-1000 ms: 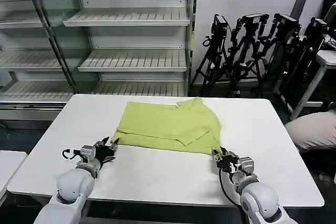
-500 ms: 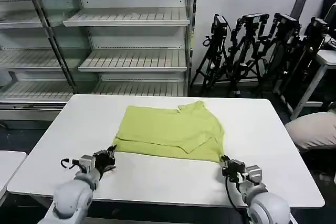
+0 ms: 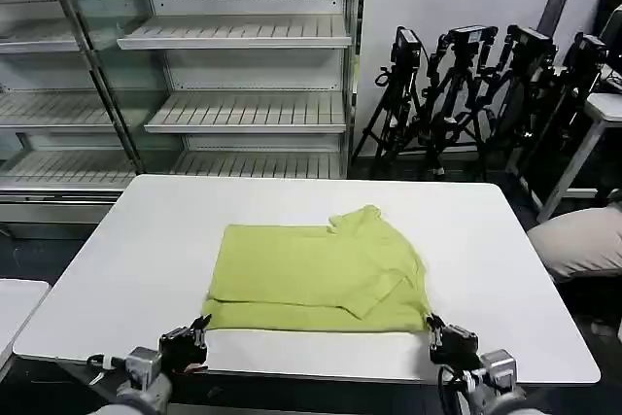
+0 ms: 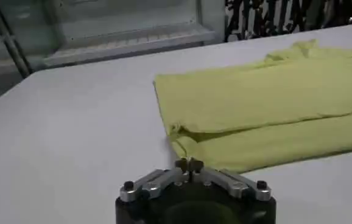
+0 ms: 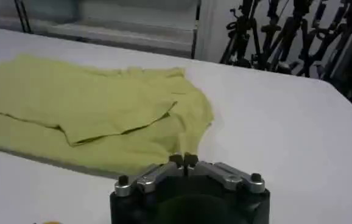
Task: Fold and organize the clothes.
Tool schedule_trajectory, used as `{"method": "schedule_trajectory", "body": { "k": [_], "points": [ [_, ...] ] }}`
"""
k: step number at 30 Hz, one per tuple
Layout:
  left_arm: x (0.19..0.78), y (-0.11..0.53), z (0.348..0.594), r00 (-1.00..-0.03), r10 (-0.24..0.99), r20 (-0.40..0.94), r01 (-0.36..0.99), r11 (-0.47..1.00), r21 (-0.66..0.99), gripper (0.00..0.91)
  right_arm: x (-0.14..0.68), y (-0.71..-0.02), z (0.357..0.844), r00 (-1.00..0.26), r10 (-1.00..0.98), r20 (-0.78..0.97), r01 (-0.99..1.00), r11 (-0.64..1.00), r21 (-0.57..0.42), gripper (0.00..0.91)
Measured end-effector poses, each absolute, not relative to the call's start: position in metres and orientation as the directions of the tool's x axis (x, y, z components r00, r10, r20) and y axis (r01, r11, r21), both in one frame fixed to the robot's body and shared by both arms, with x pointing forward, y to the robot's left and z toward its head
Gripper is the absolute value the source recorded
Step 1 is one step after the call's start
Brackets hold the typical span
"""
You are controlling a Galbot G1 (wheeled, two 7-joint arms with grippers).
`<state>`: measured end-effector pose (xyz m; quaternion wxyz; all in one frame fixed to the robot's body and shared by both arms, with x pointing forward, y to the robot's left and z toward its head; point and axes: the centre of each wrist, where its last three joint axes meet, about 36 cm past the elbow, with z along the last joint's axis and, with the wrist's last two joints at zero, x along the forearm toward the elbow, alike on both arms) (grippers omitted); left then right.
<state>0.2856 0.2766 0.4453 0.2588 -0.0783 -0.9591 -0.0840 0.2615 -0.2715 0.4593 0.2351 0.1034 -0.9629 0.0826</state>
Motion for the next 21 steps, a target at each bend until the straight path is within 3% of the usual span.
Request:
{"method": "schedule_trajectory", "body": {
  "k": [11, 21],
  "points": [
    [0.276, 0.276, 0.486, -0.897, 0.117, 0.426, 0.213, 0.96, 0.184, 0.907, 0.26, -0.274, 0.503, -0.897, -0.188, 0.4, -0.25, 0.962, -0.109, 0.907],
    [0.329, 0.279, 0.498, -0.931, 0.159, 0.328, 0.234, 0.951, 0.202, 0.907, 0.354, -0.255, 0.503, -0.941, -0.199, 0.273, -0.224, 0.972, -0.065, 0.907]
  ]
}}
